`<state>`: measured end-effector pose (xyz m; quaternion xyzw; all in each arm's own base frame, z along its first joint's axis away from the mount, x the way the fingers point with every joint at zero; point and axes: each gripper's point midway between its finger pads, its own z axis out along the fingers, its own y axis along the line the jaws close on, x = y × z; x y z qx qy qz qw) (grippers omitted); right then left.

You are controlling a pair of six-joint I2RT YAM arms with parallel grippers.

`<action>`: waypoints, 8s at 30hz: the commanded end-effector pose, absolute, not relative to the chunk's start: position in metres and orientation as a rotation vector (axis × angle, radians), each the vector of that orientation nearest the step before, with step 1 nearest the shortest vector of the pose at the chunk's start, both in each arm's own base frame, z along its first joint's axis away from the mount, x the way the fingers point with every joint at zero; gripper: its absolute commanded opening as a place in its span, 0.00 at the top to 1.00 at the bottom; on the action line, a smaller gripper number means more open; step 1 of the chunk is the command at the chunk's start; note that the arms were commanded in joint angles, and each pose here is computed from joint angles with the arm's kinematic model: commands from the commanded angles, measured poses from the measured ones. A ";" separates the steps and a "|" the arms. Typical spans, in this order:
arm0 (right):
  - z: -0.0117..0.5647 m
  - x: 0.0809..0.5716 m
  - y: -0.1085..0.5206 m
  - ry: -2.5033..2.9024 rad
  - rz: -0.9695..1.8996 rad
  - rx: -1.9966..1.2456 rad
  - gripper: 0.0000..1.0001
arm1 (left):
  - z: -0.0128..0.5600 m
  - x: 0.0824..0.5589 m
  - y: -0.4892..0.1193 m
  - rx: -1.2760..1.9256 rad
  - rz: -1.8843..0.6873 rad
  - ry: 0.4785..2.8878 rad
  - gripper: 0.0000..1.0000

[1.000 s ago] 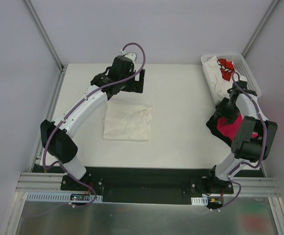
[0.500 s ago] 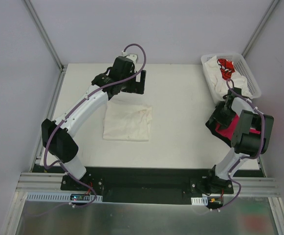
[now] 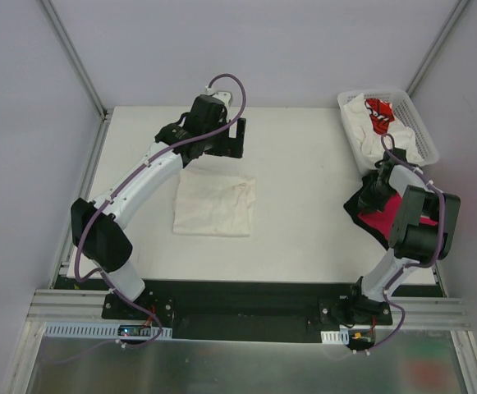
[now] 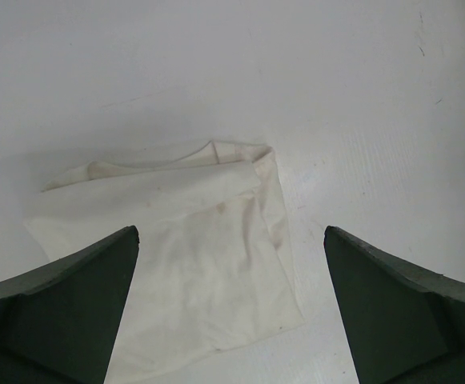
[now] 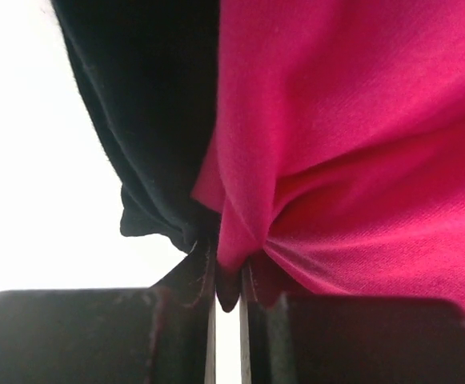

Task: Fold and stack the t-shirts
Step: Put the neatly folded tshirt into the corner of the board with both arms

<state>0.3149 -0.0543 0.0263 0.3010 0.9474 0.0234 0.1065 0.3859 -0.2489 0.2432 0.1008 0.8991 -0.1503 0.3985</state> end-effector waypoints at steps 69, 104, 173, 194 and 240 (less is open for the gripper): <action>0.136 0.261 0.273 2.678 0.831 -0.278 0.36 | 0.226 0.366 -0.144 -0.346 -0.493 2.184 0.01; 0.035 0.292 0.319 2.782 0.927 -0.364 0.38 | 0.172 0.319 -0.098 -0.601 -0.697 2.054 0.01; 0.034 0.354 0.265 2.733 0.894 -0.185 0.38 | 0.070 0.350 -0.085 -0.760 -1.144 2.041 0.06; 0.031 0.350 0.269 2.723 0.945 -0.155 0.38 | 0.090 0.316 -0.094 -0.618 -0.947 2.314 0.05; 0.033 0.337 0.276 2.711 1.038 -0.151 0.38 | 0.070 0.335 -0.081 -0.590 -0.987 2.585 0.05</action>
